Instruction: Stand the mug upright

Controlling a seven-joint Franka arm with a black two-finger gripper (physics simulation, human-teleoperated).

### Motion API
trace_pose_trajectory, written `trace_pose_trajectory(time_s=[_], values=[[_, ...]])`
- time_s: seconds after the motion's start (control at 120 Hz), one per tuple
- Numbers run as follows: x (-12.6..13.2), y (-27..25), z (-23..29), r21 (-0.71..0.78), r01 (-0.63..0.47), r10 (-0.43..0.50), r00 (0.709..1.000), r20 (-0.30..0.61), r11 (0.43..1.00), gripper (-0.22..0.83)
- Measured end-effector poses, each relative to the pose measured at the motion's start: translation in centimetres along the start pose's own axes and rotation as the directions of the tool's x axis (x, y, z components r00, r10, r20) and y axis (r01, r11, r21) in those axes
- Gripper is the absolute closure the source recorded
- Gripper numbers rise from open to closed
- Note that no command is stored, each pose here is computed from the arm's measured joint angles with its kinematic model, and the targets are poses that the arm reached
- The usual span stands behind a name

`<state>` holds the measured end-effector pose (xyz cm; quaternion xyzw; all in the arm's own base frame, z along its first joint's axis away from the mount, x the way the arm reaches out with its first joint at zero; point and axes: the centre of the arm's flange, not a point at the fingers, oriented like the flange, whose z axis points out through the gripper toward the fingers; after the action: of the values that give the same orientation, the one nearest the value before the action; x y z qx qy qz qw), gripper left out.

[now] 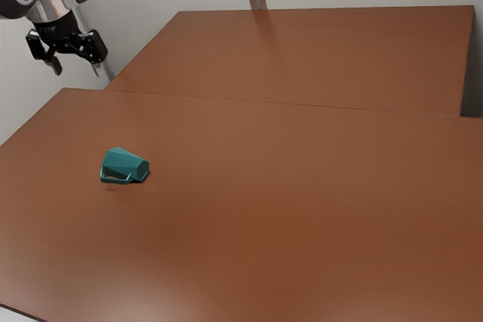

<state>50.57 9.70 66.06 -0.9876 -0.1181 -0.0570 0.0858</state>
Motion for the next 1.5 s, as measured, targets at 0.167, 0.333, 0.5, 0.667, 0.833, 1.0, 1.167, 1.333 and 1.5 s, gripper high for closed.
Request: trace_pose_trajectory(time_s=[0.167,0.333,0.5,0.667,0.833,1.0,1.167,1.333,1.5], values=[[0.5,0.1,0.8,-0.004,-0.019,0.019,1.000,0.000,1.000,0.00],[2.2,-3.2,4.3,-0.018,0.042,-0.041,0.998,0.040,0.999,0.00],[3.3,-9.5,10.8,-0.123,0.209,-0.190,0.970,0.154,0.970,0.00],[4.3,-15.0,19.6,-0.223,0.372,-0.303,0.907,0.291,0.901,0.00],[6.1,-16.7,26.5,-0.316,0.433,-0.315,0.878,0.361,0.844,0.00],[6.7,-17.3,32.1,-0.411,0.474,-0.303,0.858,0.415,0.779,0.00],[7.8,-16.5,35.6,-0.492,0.474,-0.271,0.862,0.428,0.730,0.00],[8.9,-15.8,37.2,-0.556,0.458,-0.246,0.876,0.415,0.694,0.00],[8.7,-14.7,38.3,-0.607,0.458,-0.224,0.878,0.423,0.649,0.00]])
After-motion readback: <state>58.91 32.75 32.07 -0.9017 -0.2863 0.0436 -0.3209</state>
